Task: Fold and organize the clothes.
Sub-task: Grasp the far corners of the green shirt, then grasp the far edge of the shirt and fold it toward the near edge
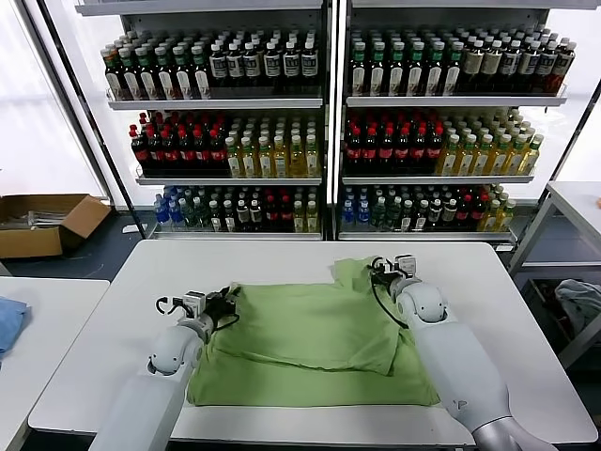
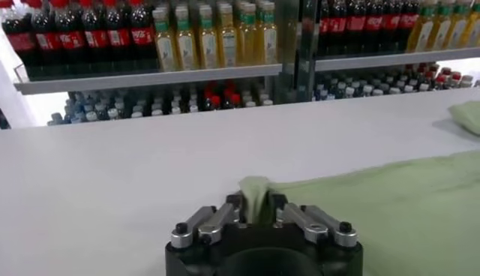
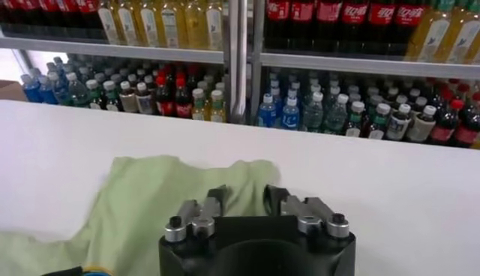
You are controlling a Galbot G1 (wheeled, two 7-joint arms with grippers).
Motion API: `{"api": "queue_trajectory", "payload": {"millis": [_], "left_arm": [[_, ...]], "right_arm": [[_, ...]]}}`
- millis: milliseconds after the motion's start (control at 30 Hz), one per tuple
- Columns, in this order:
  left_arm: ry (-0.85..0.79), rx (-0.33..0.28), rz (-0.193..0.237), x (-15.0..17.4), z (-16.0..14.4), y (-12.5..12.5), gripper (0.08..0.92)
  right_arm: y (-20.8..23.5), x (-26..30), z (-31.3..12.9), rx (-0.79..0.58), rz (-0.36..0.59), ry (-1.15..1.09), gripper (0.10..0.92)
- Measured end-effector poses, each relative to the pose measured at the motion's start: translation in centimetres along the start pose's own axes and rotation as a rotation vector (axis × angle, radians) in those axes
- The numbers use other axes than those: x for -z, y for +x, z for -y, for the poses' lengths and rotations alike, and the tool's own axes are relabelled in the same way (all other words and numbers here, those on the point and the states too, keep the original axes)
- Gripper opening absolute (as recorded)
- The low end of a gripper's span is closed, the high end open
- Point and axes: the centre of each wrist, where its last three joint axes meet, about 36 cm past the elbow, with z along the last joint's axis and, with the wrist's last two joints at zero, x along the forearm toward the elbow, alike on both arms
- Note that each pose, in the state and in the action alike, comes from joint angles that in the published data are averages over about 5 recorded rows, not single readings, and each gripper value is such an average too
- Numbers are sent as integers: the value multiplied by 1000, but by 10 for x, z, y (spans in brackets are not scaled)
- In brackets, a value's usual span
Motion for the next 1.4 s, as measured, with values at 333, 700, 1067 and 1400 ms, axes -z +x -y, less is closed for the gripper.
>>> {"api": "queue_trajectory", "payload": {"millis": [333,700,1067,1400], "left_arm": [[-4,7,22,-1,2,-2,89],[-12,28,149,10,-2,15,89],[-20,13,258,16,4,43,89],[-36,4,284,-1,10,72,89]], "right_arm": [[9,-5,-2,7,27,-19,106],[38,11,-3,20,167,-42,106],[80,14,-13,15,295,-28,106],[127,-23,-33,-11,322,-34,106]]}}
